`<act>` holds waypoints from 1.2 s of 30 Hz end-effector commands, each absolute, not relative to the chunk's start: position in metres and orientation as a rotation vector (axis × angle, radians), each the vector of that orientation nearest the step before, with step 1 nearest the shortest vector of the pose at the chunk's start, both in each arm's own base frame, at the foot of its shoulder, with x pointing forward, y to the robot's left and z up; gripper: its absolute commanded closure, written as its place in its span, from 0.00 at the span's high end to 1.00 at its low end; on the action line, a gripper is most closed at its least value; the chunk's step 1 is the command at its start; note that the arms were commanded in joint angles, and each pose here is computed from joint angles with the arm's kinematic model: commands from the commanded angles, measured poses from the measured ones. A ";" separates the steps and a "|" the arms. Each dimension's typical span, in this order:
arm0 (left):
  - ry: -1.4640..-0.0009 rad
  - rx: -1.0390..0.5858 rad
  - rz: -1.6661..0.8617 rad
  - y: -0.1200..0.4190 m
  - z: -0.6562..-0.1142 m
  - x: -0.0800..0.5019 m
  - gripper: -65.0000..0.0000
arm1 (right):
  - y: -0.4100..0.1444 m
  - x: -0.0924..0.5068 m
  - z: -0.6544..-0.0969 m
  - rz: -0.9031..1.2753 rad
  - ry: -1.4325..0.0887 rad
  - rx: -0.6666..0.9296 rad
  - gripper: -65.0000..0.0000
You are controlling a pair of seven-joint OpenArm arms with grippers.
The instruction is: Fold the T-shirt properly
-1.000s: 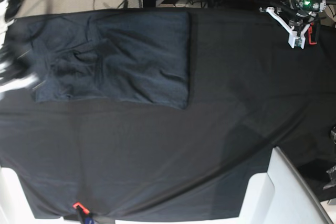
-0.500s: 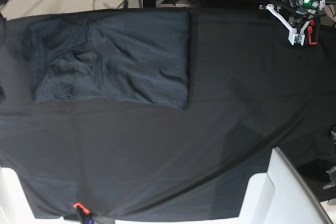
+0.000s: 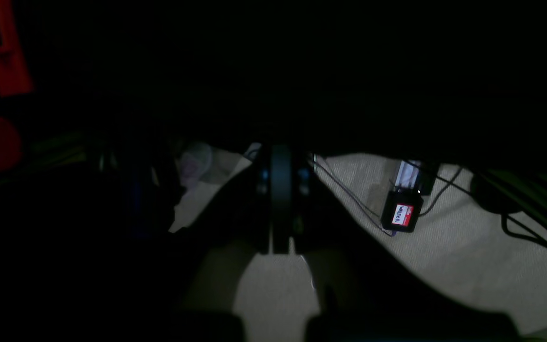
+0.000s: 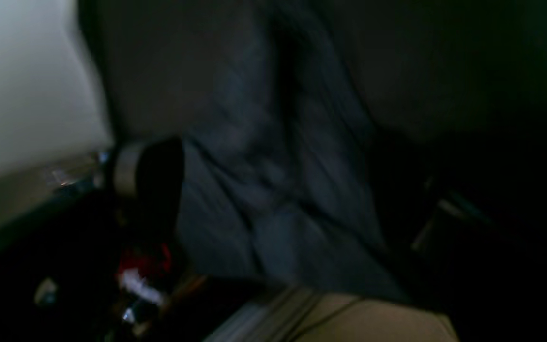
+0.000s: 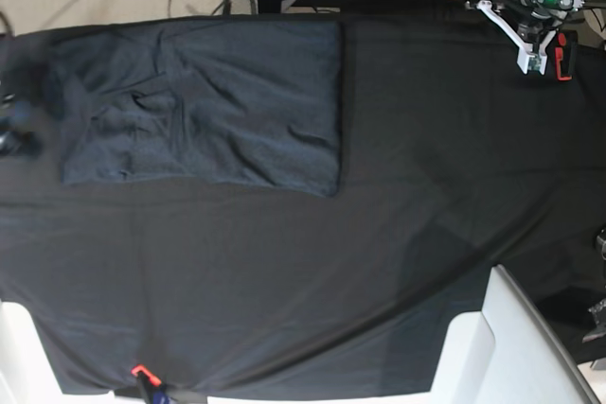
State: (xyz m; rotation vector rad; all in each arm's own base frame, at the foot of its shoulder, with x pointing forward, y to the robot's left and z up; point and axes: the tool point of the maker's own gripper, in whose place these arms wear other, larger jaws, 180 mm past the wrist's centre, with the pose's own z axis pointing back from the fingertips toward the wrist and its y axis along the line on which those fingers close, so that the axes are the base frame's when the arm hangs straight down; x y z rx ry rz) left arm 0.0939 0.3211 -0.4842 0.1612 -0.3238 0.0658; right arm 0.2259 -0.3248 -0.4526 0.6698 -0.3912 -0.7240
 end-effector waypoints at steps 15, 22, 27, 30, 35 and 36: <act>-0.336 0.181 0.051 0.328 -0.478 0.096 0.00 | -0.299 0.206 -0.493 -0.606 -0.288 0.550 0.81; -0.338 0.182 0.050 0.329 -0.478 0.097 0.00 | -0.253 0.178 -0.515 -0.363 -0.181 0.570 0.79; -0.338 0.182 0.050 0.329 -0.478 0.097 0.00 | -0.230 0.168 -0.520 -0.286 -0.140 0.576 0.61; -0.338 0.182 0.050 0.329 -0.478 0.097 0.00 | -0.227 0.162 -0.516 -0.258 -0.137 0.573 0.56; -0.337 0.183 0.051 0.329 -0.478 0.096 0.00 | -0.230 0.161 -0.516 -0.265 -0.144 0.566 0.56; -0.337 0.183 0.051 0.329 -0.478 0.096 0.00 | -0.230 0.161 -0.516 -0.265 -0.144 0.564 0.56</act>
